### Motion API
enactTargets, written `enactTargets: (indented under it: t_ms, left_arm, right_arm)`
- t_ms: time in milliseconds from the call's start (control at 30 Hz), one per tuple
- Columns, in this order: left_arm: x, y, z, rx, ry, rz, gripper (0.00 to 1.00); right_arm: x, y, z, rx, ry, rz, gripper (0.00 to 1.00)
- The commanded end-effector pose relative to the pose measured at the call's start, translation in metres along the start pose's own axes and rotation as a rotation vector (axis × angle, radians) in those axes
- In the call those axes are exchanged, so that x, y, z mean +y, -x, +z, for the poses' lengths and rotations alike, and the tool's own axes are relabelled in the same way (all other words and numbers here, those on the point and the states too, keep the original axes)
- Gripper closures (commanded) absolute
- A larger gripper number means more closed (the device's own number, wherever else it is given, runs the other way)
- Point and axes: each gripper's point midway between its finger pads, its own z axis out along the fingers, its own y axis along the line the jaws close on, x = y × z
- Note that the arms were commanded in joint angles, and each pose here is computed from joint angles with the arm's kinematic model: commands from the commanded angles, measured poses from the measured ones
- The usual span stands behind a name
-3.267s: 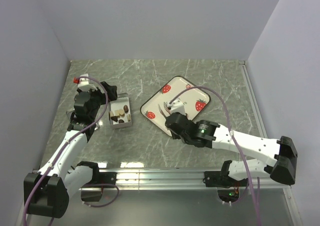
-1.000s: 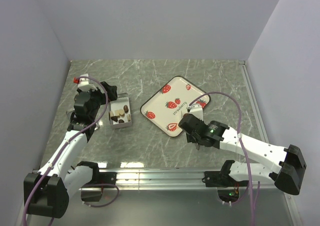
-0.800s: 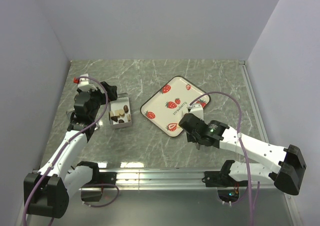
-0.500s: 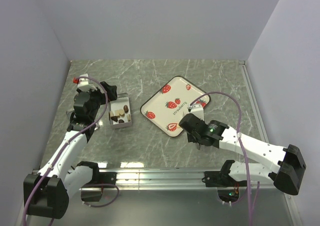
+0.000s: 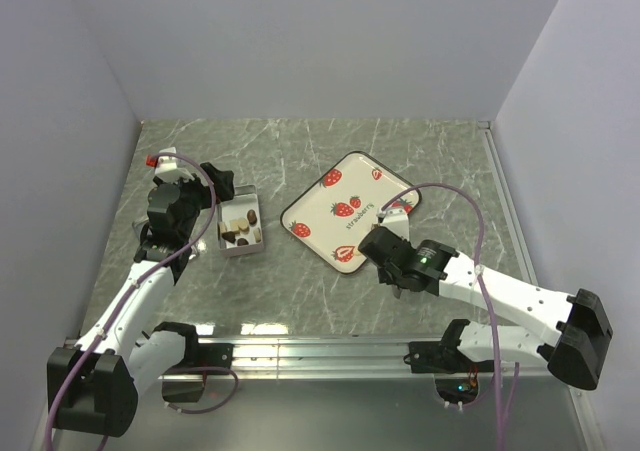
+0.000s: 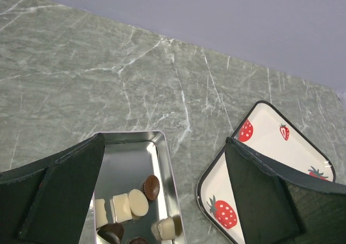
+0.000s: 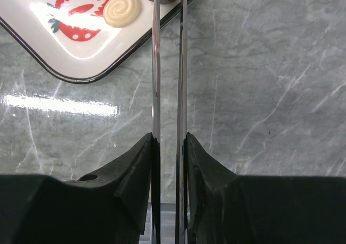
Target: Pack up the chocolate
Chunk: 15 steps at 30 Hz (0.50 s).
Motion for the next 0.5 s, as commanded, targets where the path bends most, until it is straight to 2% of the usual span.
enactTargets:
  t_ms: [0,467]
  left_arm:
    - [-0.011,0.023,-0.002,-0.068,-0.031,0.0,0.01]
    - [-0.011,0.023,-0.001,-0.068,-0.031,-0.002,0.0]
  right_arm:
    - [-0.008,0.016,-0.009,-0.063,-0.021,0.042,0.68]
    - [-0.003,0.047,-0.017,-0.134,-0.028,0.017,0.69]
